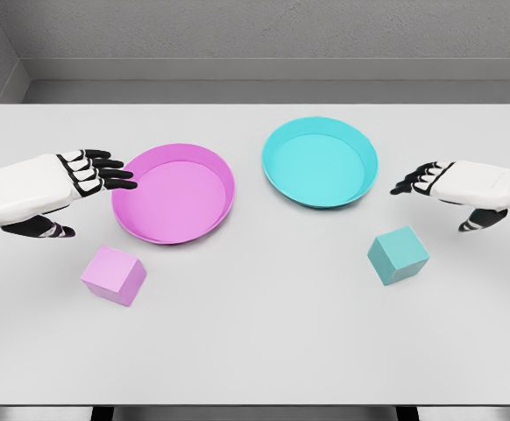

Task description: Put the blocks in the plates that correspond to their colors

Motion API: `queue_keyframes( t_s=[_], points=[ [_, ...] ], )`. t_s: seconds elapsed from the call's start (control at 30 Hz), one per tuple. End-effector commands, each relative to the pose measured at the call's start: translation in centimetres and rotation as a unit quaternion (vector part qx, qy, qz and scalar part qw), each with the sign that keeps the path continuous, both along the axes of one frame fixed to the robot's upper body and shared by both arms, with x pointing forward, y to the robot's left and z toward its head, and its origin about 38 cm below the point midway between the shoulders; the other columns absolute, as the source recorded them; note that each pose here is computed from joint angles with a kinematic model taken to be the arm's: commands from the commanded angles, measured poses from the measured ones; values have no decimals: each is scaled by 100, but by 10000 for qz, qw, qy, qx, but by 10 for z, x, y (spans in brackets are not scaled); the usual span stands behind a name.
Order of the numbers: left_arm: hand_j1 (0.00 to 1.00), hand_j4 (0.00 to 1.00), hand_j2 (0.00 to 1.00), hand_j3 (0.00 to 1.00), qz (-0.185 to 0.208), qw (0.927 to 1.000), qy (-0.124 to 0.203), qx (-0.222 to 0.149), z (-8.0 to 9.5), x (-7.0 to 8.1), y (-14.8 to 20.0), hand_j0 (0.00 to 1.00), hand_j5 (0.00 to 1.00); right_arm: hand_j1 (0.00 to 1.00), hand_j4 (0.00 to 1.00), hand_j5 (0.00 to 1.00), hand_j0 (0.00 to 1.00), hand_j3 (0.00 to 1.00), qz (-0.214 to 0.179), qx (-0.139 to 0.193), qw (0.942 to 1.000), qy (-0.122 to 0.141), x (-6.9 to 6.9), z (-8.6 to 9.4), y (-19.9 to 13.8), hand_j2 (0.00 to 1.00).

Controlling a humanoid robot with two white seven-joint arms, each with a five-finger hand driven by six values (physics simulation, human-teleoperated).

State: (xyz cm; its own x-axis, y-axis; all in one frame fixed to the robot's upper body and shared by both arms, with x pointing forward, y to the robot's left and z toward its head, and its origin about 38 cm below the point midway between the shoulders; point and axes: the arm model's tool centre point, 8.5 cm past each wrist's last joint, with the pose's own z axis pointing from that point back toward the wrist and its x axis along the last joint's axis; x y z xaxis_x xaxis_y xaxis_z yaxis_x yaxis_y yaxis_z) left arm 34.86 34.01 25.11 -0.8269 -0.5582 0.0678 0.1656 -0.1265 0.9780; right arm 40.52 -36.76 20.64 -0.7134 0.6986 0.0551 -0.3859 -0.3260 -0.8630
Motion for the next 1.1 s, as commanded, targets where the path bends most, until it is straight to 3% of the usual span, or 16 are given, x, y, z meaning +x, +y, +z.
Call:
queue_keyframes(
  t_s=[0.0,0.13,0.3,0.47,0.57,0.93,1.07],
  points=[
    [100,100,100,100,10,10000,9,-29,1,0,0,100,100,100,100,100,100,100,-22,19,10000,-10,0,1,-1,100],
    [100,100,100,100,-1,10000,43,11,-1,-1,0,100,100,100,100,100,100,100,-21,32,10000,-21,1,2,0,100],
    [100,100,100,100,-208,9967,390,686,-37,-11,-5,100,100,100,100,100,100,100,169,245,9996,25,0,-8,21,100],
    [100,100,100,100,-274,9930,678,924,-51,-17,-5,100,100,100,100,100,100,100,391,149,9991,103,-13,-19,33,100],
    [100,100,100,100,-290,9923,680,989,-53,-18,-5,100,100,100,100,100,100,100,394,-120,9991,91,-17,-20,27,100],
    [100,100,100,100,-209,9902,697,1193,-63,-16,2,100,100,100,100,100,100,100,791,-264,9962,259,-31,-35,49,100],
    [100,100,100,100,-238,9906,700,1151,-65,-16,-2,100,100,100,100,100,100,100,880,-260,9955,228,-33,-33,54,100]
  ],
)
